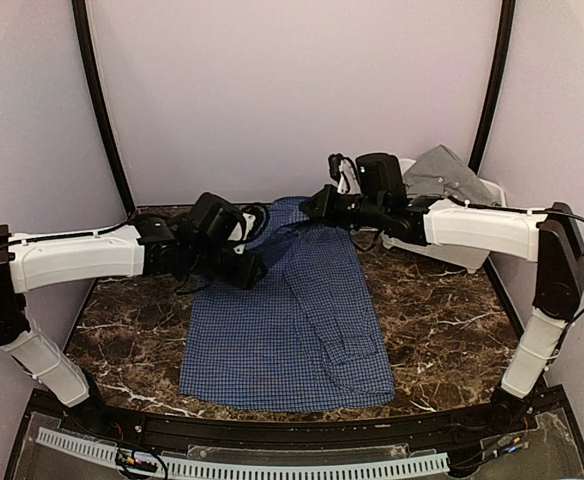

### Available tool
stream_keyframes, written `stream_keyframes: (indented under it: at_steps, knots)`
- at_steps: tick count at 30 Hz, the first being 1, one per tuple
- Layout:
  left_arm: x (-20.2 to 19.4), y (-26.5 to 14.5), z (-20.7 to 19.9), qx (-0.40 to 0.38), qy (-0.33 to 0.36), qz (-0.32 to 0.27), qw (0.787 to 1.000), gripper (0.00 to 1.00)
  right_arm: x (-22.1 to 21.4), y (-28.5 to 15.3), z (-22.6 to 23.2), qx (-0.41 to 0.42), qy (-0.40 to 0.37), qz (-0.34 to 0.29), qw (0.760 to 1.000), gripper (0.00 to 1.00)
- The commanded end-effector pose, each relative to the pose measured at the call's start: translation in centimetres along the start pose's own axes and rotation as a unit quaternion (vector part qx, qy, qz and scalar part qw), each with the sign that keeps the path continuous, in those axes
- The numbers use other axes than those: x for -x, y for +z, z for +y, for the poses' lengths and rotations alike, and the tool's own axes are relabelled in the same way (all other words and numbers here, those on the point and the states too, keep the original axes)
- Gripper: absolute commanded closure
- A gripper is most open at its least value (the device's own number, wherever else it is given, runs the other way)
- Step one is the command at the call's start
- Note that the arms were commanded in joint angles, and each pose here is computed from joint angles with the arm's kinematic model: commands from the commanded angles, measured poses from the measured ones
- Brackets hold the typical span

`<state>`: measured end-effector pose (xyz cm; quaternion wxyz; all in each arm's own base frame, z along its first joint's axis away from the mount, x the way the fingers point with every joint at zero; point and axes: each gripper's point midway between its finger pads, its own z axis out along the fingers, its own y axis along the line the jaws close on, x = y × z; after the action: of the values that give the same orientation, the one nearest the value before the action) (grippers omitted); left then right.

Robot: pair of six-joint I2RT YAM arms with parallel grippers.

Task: Fold and stack the long sleeve shirts
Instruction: Pick up the 1/3-folded shirt from the center of the board.

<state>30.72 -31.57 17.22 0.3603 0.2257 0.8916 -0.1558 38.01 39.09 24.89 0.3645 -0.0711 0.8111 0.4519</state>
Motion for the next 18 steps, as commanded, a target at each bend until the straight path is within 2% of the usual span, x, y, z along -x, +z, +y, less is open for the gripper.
stream_keyframes:
  at_steps: [1,3,6,11,15,18]
  knots:
    - [-6.6,-2.6,2.6,0.009,-0.153,0.143,0.978,0.6,3.1,-1.5,4.2,-0.032,-0.184,-0.038,0.982,1.0]
    - [-8.0,-3.4,4.2,0.015,-0.201,0.163,0.966,0.6,3.7,-2.1,5.8,-0.041,-0.231,-0.052,0.971,1.0]
    - [-10.6,-4.6,5.4,0.022,-0.242,0.194,0.95,0.6,3.6,-2.3,4.8,-0.074,-0.258,-0.053,0.962,1.0]
    - [-14.9,-5.4,6.5,0.041,-0.278,0.242,0.929,0.59,0.9,-2.0,-1.4,-0.16,-0.264,-0.018,0.951,1.0]
    - [-19.2,-5.6,6.5,0.044,-0.308,0.28,0.908,0.57,-2.2,-1.9,-6.1,-0.189,-0.245,0.027,0.95,1.0]
    - [-20.4,-6.3,6.7,0.048,-0.328,0.283,0.9,0.56,-4.8,-1.7,-8.4,-0.2,-0.233,0.064,0.95,1.0]
